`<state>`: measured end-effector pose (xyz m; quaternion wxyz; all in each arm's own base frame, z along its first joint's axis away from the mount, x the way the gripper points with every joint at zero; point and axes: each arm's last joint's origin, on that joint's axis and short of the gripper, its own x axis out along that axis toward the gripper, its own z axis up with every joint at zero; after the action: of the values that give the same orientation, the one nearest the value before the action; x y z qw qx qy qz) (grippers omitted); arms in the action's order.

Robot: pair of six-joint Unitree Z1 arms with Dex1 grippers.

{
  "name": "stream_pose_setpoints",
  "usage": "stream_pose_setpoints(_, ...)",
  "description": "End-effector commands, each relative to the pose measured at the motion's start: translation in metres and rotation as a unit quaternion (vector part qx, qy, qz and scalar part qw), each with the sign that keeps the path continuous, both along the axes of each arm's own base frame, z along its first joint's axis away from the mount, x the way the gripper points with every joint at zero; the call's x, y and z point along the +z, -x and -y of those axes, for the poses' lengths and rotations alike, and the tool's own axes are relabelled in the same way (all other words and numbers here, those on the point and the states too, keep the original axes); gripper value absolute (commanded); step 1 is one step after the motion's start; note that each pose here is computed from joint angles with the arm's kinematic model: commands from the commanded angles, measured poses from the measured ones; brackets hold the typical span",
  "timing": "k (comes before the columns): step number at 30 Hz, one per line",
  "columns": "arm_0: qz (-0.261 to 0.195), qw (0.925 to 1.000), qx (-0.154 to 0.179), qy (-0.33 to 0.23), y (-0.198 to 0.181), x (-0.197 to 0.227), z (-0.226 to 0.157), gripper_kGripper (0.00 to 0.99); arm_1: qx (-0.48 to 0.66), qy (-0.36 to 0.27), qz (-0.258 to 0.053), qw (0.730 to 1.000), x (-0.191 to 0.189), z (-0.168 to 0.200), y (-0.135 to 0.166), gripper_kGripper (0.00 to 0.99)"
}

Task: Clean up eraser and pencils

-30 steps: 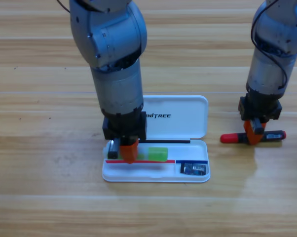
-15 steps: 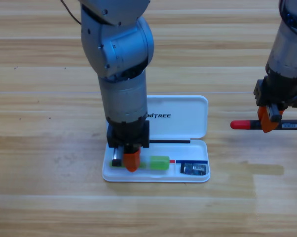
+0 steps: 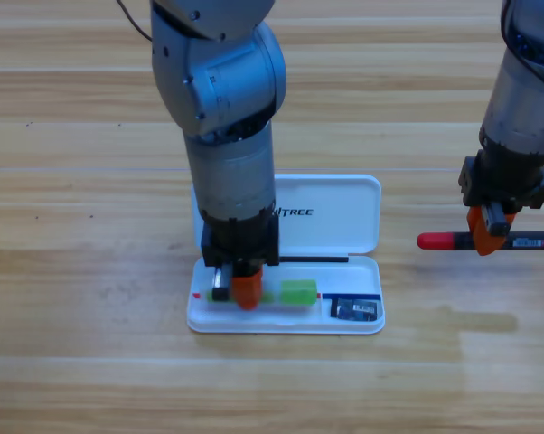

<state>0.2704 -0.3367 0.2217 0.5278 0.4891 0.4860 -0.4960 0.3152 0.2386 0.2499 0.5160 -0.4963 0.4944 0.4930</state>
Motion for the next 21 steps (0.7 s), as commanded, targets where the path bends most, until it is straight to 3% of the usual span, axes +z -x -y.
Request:
stream_pose_setpoints(1,-0.029,0.9991,-0.004,-0.032,0.006,-0.023,0.01,0.706,0.018,-0.008,0.0,1.0,0.014,-0.007,0.021,0.0)
stream_pose_setpoints(2,-0.03,0.999,-0.003,-0.033,0.006,-0.023,0.01,0.89,0.018,-0.008,0.001,1.0,0.014,-0.007,0.02,0.0)
stream_pose_setpoints(3,-0.03,0.999,-0.003,-0.033,0.006,-0.023,0.009,0.973,0.018,-0.009,0.001,1.0,0.014,-0.008,0.021,0.0)
stream_pose_setpoints(4,-0.03,0.999,-0.003,-0.033,0.006,-0.022,0.009,0.99,0.018,-0.01,0.002,1.0,0.014,-0.008,0.02,0.0)
stream_pose_setpoints(13,-0.03,0.999,-0.002,-0.033,0.008,-0.017,0.007,0.99,0.023,-0.02,0.003,1.0,0.022,-0.014,0.028,0.0)
stream_pose_setpoints(21,-0.014,0.9996,-0.014,-0.018,0.01,0.013,-0.006,0.99,0.038,-0.056,0.001,0.998,0.036,-0.061,0.045,0.0)
